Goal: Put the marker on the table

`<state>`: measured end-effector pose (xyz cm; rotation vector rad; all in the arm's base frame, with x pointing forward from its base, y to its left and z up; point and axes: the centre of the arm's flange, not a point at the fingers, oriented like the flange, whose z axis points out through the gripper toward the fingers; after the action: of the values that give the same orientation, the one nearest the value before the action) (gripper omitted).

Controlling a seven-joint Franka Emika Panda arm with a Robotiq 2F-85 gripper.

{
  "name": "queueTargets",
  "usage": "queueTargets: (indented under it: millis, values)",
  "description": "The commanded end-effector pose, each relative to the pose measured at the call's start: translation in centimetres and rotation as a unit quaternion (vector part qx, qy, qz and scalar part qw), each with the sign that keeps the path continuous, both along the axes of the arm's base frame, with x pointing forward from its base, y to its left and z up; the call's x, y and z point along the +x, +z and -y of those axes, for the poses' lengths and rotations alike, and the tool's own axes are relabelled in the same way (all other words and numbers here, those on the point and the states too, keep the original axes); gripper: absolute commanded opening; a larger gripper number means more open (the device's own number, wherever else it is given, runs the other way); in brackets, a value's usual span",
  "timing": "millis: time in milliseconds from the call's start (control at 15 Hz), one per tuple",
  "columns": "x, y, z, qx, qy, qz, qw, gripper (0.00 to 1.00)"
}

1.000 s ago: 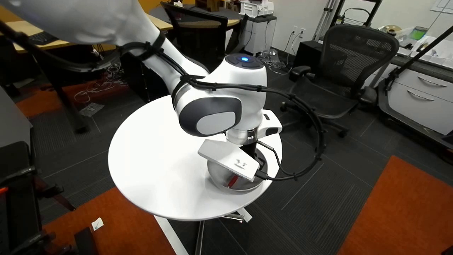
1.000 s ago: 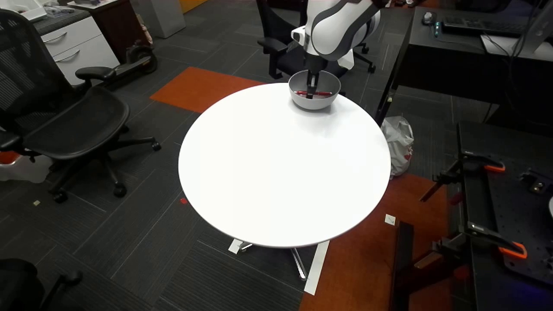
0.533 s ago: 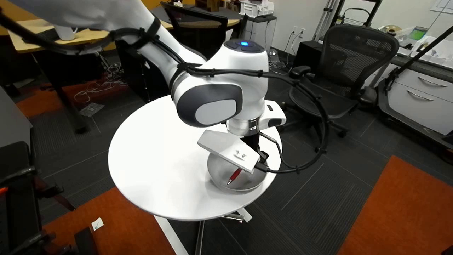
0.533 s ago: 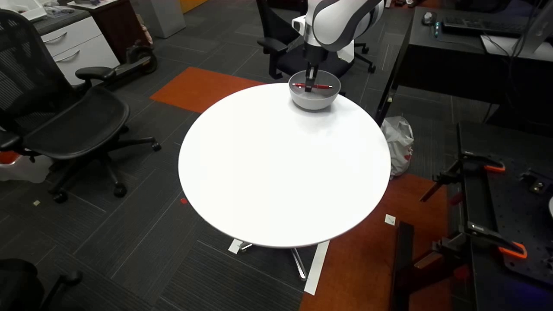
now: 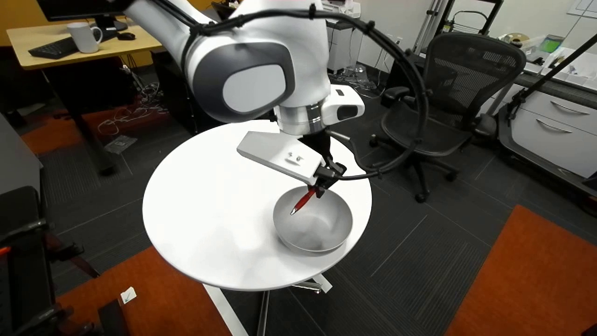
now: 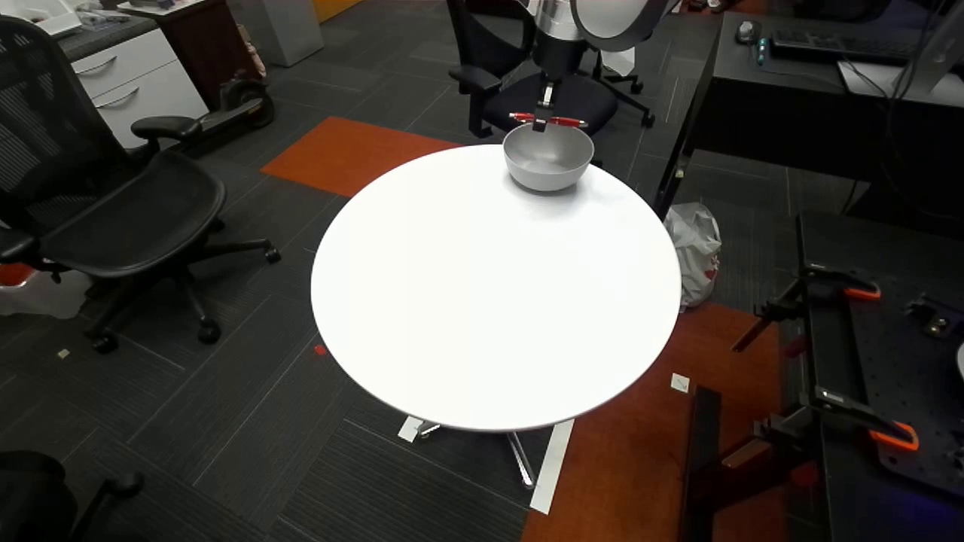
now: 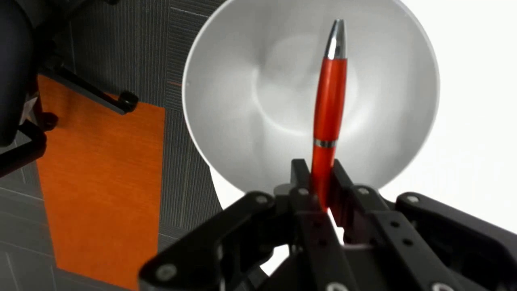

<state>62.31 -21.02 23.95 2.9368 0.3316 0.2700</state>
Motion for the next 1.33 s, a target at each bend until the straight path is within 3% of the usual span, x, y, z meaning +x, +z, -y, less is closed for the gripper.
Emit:
queueTargets:
  millis: [0, 400, 733, 1267]
  values:
    - [-2.2, 2.4, -3.8, -0.02, 0.011, 0.023, 0.9995, 0.04]
    - [-1.8, 2.0, -11.8, 0.008, 0.098, 0.029, 0.9948, 0.04]
    - [-1.4, -0.3, -17.7, 0.038, 0.153, 0.008, 0.9875, 0.04]
    - [-3.0, -7.4, -20.0, 0.072, 0.17, -0.023, 0.9825, 0.04]
